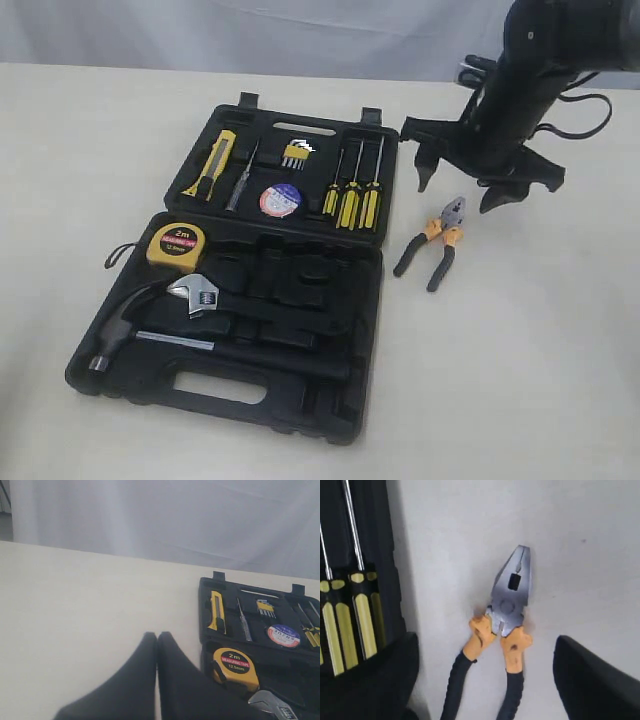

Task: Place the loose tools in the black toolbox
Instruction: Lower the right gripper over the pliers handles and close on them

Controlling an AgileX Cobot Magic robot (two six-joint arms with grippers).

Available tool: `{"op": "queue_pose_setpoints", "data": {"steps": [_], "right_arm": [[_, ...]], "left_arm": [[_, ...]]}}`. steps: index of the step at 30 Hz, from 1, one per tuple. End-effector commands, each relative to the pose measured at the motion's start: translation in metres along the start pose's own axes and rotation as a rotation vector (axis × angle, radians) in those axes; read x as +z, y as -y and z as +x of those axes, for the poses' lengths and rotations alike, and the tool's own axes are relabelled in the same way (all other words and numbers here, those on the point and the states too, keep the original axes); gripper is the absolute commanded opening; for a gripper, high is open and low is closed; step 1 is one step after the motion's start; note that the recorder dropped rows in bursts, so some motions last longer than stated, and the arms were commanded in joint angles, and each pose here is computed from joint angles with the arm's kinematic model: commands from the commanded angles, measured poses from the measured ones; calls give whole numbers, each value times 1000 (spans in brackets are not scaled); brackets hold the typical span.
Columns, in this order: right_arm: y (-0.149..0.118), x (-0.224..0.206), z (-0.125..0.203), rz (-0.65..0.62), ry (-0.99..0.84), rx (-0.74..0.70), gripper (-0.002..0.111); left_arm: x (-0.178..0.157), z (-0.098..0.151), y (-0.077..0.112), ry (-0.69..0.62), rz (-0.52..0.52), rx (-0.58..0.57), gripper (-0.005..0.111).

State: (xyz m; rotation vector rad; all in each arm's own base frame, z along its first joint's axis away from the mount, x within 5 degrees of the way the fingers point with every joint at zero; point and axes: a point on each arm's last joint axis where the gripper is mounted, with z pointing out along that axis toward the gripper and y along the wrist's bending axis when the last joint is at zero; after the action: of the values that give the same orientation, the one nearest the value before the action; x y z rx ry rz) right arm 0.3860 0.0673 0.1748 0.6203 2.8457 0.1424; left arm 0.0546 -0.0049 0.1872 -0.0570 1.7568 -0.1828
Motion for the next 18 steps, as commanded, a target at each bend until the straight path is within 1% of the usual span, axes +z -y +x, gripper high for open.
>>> {"op": "queue_pose_setpoints", "data": {"steps": [1, 10, 18], "right_arm": [[0, 19, -4, 1, 9, 30, 71], [2, 51, -2, 33, -25, 45, 71], [8, 54, -5, 89, 11, 30, 71]], "left_arm": [[0, -1, 0, 0, 4, 7, 0], [0, -1, 1, -1, 6, -2, 0], [0, -1, 1, -1, 6, -2, 0]]}}
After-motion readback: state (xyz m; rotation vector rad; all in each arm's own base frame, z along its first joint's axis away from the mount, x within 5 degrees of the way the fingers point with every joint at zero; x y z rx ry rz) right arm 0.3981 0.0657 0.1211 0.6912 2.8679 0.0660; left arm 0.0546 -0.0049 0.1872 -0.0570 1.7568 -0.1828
